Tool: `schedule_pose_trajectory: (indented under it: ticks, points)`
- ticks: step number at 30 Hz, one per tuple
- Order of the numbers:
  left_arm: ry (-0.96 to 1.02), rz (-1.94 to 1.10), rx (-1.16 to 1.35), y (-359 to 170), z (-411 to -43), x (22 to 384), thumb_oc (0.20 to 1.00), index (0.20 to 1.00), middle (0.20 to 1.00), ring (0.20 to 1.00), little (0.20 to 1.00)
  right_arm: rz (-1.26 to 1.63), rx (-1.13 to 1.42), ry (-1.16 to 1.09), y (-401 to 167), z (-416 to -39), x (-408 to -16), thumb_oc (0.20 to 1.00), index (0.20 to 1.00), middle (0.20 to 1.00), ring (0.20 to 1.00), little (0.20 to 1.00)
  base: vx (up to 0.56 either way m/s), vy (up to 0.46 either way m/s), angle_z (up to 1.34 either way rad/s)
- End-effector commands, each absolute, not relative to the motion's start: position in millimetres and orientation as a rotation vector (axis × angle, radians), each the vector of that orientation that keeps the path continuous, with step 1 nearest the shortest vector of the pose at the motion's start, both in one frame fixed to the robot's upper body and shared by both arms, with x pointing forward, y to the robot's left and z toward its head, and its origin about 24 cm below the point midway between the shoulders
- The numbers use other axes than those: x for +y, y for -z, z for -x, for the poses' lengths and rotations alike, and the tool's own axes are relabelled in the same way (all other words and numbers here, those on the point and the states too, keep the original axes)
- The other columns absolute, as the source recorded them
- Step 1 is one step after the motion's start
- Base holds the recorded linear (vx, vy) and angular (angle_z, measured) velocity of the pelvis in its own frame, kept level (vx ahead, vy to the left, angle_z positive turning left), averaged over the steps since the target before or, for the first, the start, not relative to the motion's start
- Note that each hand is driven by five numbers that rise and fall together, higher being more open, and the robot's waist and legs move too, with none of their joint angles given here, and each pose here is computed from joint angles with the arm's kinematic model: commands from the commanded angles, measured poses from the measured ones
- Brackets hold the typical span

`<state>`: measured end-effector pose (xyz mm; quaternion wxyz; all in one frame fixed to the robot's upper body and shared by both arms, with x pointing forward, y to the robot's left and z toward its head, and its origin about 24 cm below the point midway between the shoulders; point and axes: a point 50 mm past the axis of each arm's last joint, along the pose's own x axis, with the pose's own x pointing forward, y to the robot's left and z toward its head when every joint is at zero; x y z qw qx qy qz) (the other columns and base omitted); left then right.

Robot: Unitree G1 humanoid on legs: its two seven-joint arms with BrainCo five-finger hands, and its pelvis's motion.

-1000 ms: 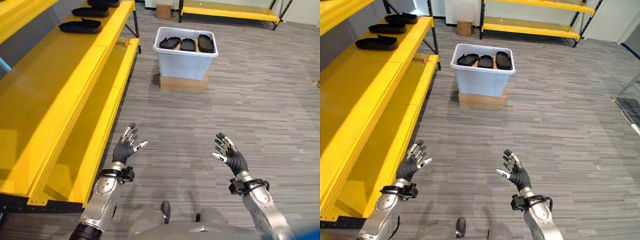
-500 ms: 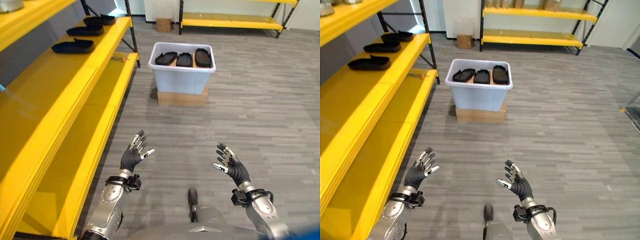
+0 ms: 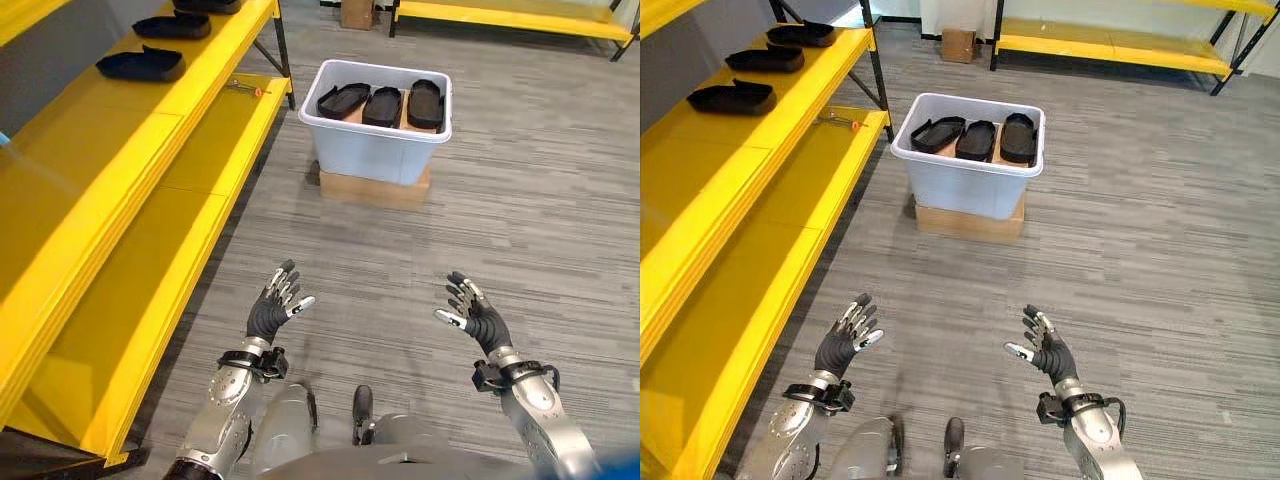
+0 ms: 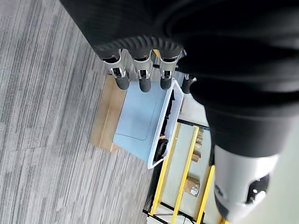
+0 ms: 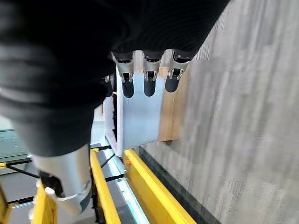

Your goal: Move parts from the plastic box to the shelf.

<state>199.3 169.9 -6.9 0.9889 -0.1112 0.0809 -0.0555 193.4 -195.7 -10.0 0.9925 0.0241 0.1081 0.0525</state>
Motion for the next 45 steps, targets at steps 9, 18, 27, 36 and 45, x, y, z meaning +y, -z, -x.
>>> schedule_pose_trajectory:
  ticks: [9,18,27,36,45]
  points:
    - [0.125,0.168,0.023,-19.8,-204.1,180.5,1.0,1.0,1.0,1.0,1.0,-0.093,0.108,-0.14,-7.9,-189.1,-184.9,1.0,1.0,1.0,1.0,1.0,0.39,0.154,-0.5]
    - [0.133,0.1,0.014,-25.5,-207.8,185.5,1.0,1.0,1.0,1.0,1.0,-0.114,0.11,-0.173,-7.0,-188.5,-173.7,1.0,1.0,1.0,1.0,1.0,0.33,0.175,0.0]
    - [0.135,0.105,0.046,-15.7,-202.7,184.8,1.0,1.0,1.0,1.0,1.0,-0.095,0.114,-0.186,-7.9,-187.5,-176.1,1.0,1.0,1.0,1.0,1.0,0.35,-0.141,0.25]
    - [0.139,0.184,0.035,-17.2,-207.6,172.4,1.0,1.0,1.0,1.0,1.0,-0.112,0.09,-0.146,-12.9,-192.8,-187.6,1.0,1.0,1.0,1.0,1.0,0.27,-0.212,0.23]
    - [0.143,0.219,0.064,-13.0,-202.3,171.3,1.0,1.0,1.0,1.0,1.0,-0.105,0.087,-0.107,-13.4,-191.5,-194.7,1.0,1.0,1.0,1.0,1.0,0.17,-0.091,0.0]
